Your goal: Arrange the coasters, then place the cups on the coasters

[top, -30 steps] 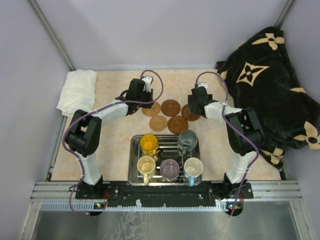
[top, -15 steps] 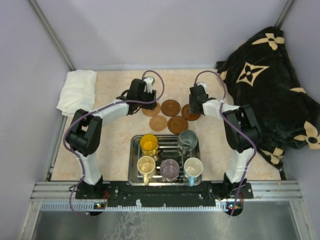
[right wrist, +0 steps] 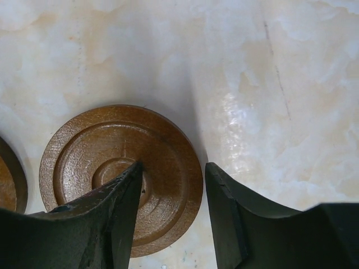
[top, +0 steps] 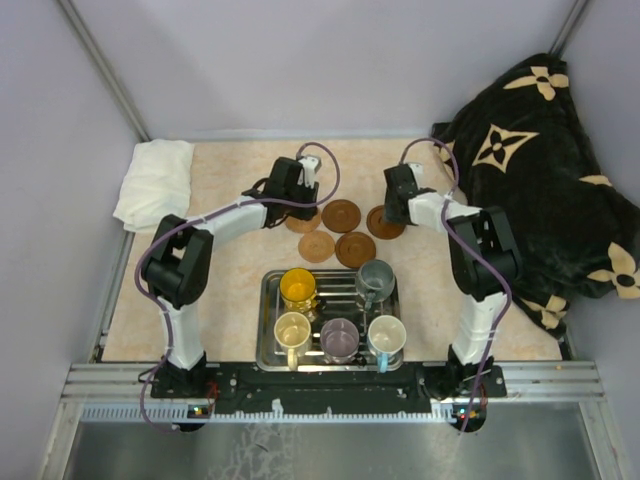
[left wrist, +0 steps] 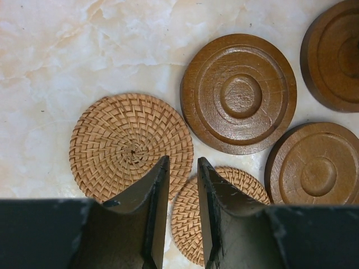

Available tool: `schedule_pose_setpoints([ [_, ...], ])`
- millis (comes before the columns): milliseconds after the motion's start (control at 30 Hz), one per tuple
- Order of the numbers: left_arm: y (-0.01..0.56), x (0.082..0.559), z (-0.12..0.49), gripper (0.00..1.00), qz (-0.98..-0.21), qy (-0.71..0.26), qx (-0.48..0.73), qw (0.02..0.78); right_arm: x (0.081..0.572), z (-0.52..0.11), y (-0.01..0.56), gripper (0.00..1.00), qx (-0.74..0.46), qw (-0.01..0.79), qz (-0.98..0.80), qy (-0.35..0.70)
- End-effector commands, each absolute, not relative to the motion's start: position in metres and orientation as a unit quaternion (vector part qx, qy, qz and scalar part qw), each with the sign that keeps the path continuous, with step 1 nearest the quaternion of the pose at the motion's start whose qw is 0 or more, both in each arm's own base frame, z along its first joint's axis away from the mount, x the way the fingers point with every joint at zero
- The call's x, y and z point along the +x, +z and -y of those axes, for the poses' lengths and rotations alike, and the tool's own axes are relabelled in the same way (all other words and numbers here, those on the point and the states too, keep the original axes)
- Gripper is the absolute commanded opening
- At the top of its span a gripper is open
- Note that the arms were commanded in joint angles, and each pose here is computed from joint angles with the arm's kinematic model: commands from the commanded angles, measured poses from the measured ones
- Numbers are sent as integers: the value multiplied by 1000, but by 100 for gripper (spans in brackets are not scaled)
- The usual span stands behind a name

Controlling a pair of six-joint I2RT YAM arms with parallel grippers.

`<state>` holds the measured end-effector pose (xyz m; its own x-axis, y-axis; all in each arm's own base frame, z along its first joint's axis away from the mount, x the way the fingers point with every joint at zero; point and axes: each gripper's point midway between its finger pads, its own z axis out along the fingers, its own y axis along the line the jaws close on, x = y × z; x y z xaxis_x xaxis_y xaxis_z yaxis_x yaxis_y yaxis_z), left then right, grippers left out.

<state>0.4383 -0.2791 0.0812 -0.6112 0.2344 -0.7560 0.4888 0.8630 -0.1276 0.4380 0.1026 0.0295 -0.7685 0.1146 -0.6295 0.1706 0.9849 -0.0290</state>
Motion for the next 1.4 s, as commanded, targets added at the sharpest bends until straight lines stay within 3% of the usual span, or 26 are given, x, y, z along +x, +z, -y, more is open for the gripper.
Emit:
schedule_pose_setpoints([
  [0, 85, 441, 286, 33, -878, -165, 215, 394, 408, -63, -4, 49, 109, 260, -954, -102],
  [400, 85, 440, 286, 33, -877, -160, 226, 392, 416, -27, 9, 49, 164, 271, -933, -172],
  [1067, 79, 438, 287, 31, -879, -162, 231, 384, 429, 8, 17, 49, 196, 283, -921, -184],
  [1167, 76, 441, 289, 31, -879, -162, 232, 384, 434, 5, 25, 55, 190, 298, -920, -172],
  [1267, 74, 445, 290, 30, -880, -159, 230, 383, 440, 1, 42, 72, 180, 327, -915, -157],
  [1367, 76, 448, 290, 31, -880, -158, 222, 388, 447, -8, 68, 78, 164, 359, -907, -147],
])
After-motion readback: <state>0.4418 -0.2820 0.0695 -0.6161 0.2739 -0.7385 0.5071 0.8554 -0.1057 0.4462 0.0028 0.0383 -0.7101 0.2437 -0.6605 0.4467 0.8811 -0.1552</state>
